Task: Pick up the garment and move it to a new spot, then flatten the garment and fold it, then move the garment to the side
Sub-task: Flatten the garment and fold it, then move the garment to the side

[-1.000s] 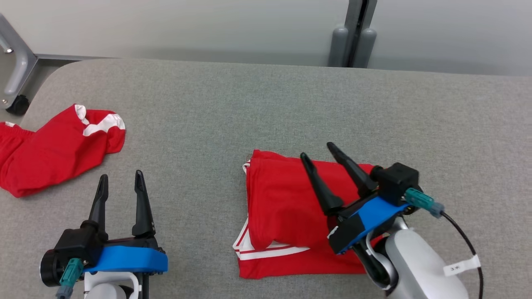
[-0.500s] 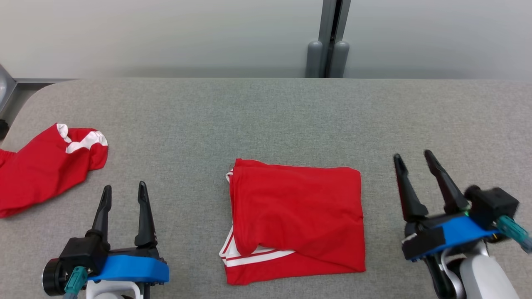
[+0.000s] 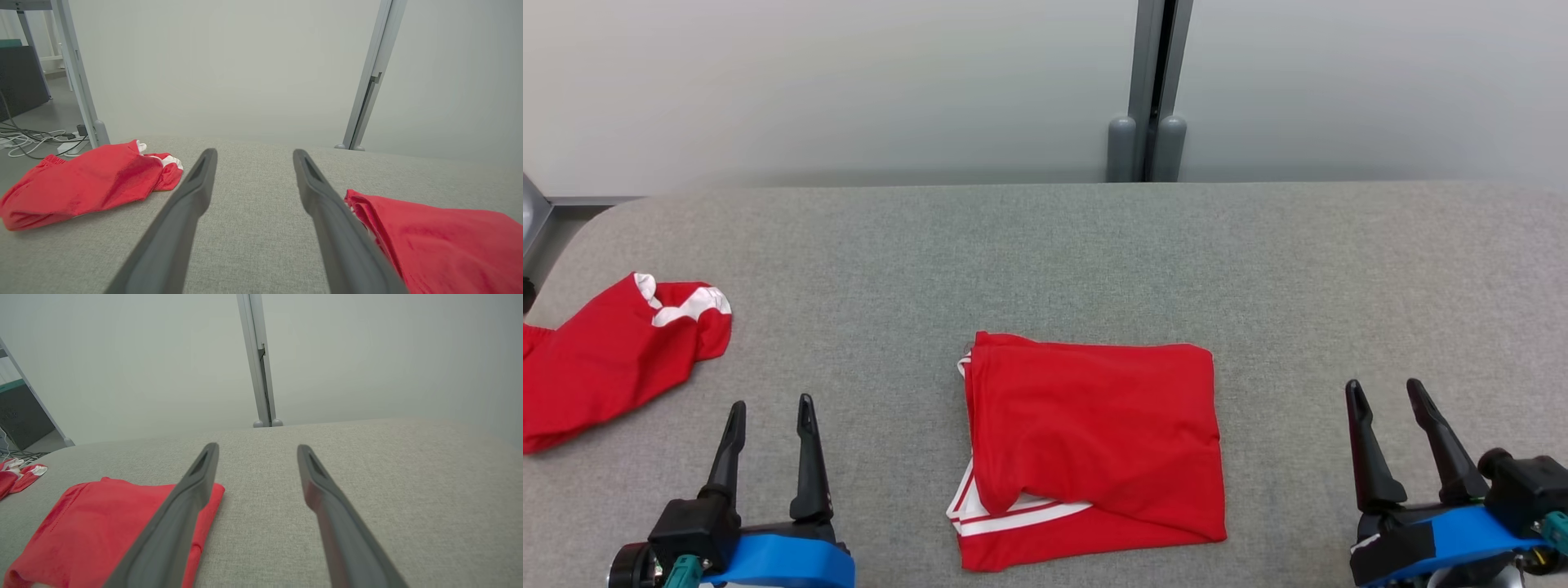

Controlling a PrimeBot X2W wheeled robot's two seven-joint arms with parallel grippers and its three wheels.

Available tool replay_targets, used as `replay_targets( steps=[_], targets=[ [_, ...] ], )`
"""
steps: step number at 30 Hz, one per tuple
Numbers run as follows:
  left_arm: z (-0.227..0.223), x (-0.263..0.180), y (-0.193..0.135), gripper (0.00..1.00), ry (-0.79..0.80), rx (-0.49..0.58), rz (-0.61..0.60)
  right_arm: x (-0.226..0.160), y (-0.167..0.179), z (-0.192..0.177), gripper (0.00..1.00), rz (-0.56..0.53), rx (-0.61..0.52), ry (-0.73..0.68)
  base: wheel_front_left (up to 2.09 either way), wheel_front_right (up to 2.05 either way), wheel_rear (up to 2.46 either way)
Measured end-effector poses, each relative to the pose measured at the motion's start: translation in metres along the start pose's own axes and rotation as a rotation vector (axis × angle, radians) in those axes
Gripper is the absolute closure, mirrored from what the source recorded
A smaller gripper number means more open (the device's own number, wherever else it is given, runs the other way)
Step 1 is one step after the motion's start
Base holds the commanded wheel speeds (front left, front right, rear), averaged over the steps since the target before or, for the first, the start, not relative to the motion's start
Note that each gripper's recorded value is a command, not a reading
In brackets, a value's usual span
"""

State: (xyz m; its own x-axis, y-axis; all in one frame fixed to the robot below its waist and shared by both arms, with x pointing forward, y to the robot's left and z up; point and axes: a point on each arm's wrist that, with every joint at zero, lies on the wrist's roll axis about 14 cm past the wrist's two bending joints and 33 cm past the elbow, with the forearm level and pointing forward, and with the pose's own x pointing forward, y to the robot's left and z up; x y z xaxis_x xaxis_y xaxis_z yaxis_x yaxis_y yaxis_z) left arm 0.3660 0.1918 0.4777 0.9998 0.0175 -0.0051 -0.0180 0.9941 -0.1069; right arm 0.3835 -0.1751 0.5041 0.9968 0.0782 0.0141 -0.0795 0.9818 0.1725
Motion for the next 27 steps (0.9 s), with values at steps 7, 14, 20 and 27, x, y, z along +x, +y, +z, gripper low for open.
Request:
replay_targets(
  steps=[7, 14, 20, 27],
  targets=[
    [-0.001, -0.008, -0.001, 0.0, 0.005, 0.033, -0.008, -0.008, -0.002, 0.002, 0.0, -0.01, -0.005, 0.001, 0.0, 0.0, 0.0],
    [0.005, -0.012, 0.0, 0.0, -0.005, 0.042, -0.005, -0.013, 0.0, 0.004, 0.0, -0.008, -0.007, 0.005, 0.0, 0.0, 0.0],
    [0.009, -0.015, 0.002, 0.0, -0.012, 0.051, -0.001, -0.017, 0.0, 0.004, 0.0, -0.007, -0.006, 0.005, 0.0, 0.0, 0.0],
    [0.013, -0.015, 0.002, 0.0, -0.019, 0.057, -0.002, -0.018, 0.001, 0.004, 0.0, -0.005, -0.006, 0.012, 0.0, 0.0, 0.0]
  ],
)
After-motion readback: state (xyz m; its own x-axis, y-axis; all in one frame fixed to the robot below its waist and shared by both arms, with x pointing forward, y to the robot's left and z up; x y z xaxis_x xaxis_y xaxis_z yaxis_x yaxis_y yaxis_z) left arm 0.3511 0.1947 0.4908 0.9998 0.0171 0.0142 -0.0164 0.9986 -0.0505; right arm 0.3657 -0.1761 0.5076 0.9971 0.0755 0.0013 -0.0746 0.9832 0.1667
